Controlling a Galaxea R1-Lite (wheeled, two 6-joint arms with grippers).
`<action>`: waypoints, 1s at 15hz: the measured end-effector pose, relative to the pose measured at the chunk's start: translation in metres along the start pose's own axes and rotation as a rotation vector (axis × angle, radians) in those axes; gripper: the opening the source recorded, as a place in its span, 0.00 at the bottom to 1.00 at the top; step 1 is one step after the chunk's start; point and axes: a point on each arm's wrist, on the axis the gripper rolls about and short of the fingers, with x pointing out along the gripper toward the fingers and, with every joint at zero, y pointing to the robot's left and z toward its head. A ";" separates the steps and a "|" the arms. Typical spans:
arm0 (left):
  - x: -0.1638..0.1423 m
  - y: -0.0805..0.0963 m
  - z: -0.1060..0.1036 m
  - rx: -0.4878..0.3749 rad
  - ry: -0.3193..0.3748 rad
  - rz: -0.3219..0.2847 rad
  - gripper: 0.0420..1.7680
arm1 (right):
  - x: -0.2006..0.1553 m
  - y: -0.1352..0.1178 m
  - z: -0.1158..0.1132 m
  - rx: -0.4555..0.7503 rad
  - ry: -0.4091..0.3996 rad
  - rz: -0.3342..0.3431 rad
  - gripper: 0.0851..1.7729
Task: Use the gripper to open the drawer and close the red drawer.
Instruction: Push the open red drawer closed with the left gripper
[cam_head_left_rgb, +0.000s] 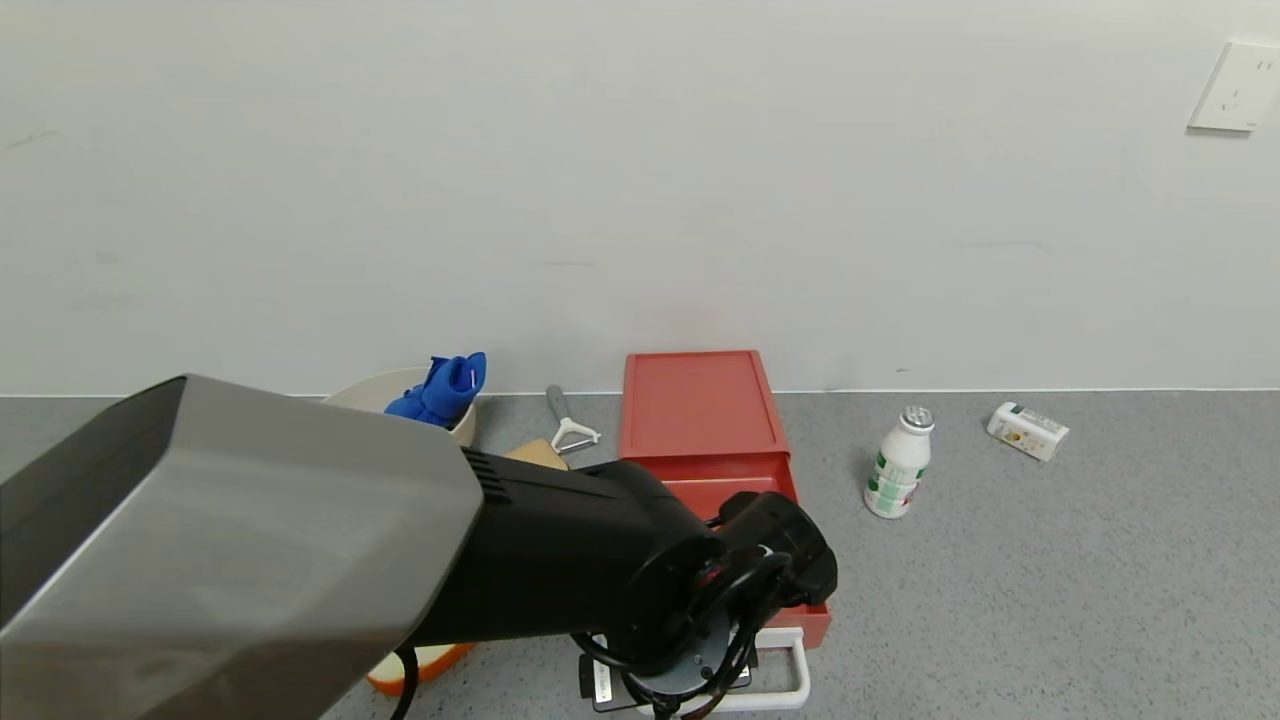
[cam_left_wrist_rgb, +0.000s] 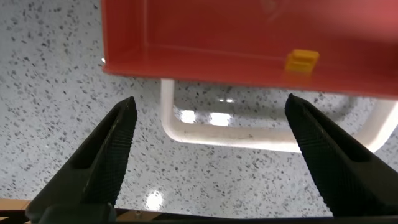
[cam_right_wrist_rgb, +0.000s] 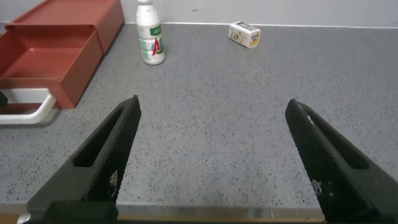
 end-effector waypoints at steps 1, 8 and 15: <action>0.001 0.000 0.001 0.005 -0.002 -0.001 0.97 | 0.000 0.000 0.000 0.000 0.000 0.000 0.96; 0.003 -0.002 0.019 0.017 -0.035 -0.010 0.97 | 0.000 0.000 0.000 0.000 -0.001 0.000 0.96; 0.010 -0.005 0.033 0.042 -0.063 -0.002 0.97 | 0.000 0.000 0.000 0.000 -0.001 0.000 0.96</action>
